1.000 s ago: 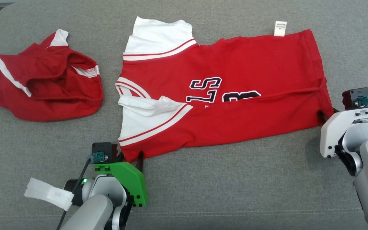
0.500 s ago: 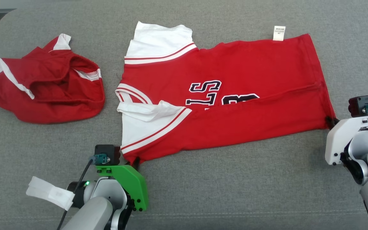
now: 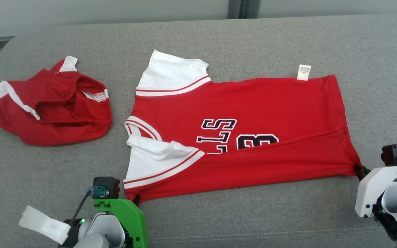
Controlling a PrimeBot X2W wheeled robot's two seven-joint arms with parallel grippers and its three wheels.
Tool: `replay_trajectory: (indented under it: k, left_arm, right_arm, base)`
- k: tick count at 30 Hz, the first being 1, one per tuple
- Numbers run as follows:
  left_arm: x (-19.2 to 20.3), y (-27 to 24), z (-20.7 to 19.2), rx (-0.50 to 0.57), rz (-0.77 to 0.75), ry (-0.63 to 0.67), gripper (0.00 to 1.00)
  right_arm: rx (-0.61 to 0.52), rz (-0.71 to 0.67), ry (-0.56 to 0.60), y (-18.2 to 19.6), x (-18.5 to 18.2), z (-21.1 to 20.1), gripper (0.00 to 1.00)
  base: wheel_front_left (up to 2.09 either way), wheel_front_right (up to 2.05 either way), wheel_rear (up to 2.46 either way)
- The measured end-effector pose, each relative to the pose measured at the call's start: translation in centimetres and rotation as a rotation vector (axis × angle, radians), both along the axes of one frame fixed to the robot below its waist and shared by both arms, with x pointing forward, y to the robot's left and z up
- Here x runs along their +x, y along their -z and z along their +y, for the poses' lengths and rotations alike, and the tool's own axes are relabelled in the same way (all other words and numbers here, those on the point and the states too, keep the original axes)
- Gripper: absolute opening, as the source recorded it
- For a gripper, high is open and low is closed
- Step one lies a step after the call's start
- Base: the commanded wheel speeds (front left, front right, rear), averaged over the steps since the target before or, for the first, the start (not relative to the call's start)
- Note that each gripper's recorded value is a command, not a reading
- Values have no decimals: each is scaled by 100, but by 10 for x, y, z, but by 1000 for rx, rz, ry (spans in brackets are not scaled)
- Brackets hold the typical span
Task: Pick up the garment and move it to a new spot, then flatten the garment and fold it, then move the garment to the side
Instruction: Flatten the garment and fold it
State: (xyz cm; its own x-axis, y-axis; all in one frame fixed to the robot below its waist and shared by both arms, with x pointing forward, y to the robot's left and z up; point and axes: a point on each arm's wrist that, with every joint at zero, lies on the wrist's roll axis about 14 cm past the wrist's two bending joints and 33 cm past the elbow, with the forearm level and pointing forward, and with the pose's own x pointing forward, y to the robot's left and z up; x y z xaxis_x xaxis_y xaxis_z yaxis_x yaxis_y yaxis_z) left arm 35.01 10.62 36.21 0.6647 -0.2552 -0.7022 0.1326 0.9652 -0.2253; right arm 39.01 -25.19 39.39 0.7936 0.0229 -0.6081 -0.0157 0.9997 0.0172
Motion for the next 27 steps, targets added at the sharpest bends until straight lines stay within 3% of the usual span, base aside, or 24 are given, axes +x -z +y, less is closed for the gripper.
replay_trajectory:
  k: [12, 27]
  left_arm:
    - [-26, 0, -5, 0, 45, 41, 0]
    - [-55, 6, 1, -6, 112, 9, 0]
  right_arm:
    - [36, 28, 55, 6, -42, -2, 0]
    - [47, 62, 42, 12, -55, 6, 0]
  base:
    - [0, 0, 0]
    - [0, 0, 0]
